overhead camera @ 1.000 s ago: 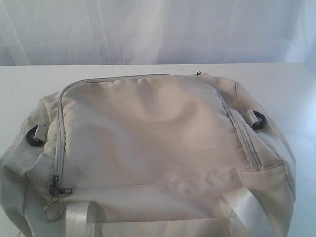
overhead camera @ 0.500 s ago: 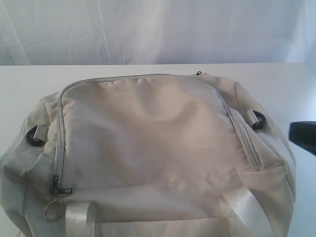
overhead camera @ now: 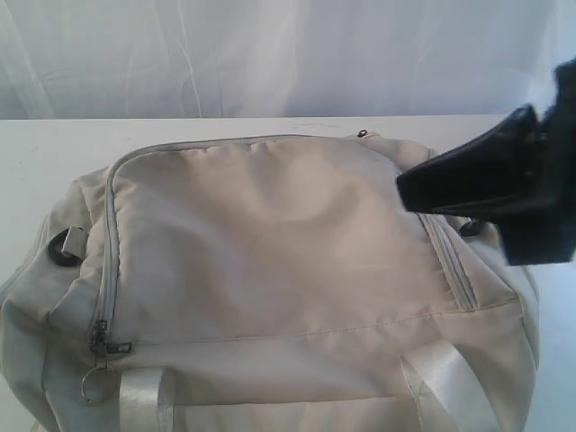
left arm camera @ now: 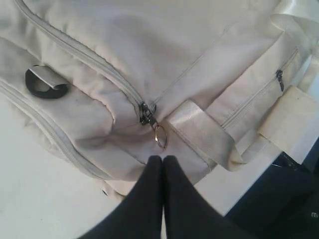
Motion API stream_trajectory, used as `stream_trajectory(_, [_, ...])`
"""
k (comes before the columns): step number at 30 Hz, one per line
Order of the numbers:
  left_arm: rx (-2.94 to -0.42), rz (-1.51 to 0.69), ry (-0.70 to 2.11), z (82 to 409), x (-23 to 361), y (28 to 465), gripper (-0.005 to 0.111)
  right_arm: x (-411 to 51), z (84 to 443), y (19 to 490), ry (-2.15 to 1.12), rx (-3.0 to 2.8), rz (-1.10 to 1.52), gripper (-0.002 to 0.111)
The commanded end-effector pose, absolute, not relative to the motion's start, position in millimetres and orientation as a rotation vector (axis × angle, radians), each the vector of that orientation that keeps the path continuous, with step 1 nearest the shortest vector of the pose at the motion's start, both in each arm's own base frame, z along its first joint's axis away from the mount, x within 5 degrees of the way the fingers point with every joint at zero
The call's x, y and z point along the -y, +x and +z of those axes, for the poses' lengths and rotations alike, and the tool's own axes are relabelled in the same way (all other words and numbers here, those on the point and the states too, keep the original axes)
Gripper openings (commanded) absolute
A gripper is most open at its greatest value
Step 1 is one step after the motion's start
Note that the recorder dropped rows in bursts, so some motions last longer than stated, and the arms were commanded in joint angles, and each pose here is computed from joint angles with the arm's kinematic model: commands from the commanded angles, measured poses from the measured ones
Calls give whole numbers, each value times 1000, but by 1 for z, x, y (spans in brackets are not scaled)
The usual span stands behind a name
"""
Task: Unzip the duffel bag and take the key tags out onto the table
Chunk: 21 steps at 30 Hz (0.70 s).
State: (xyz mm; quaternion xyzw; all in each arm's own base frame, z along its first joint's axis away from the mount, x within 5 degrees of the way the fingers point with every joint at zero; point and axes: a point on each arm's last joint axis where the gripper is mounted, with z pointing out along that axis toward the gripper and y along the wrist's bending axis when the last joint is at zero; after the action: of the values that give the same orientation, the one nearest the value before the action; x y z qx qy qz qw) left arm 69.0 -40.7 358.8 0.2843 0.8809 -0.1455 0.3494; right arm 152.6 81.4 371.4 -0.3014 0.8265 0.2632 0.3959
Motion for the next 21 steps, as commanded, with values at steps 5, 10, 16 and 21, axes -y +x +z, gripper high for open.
stream_trajectory(5, [-2347, -413, 765, 356, 41, 59, 0, -170, 352, 188, -1117, -2272, 487, 0])
stream_trajectory(10, [-2433, -303, 670, 352, 32, 61, 0, -251, 328, 188, -1322, -2190, 533, 0])
stream_trajectory(16, [-2495, -202, 586, 349, 23, 62, 0, -303, 292, 200, -1325, -2186, 565, 3])
stream_trajectory(21, [-2524, -219, 587, 341, 24, 62, 0, -323, 271, 198, -1329, -2234, 595, 28])
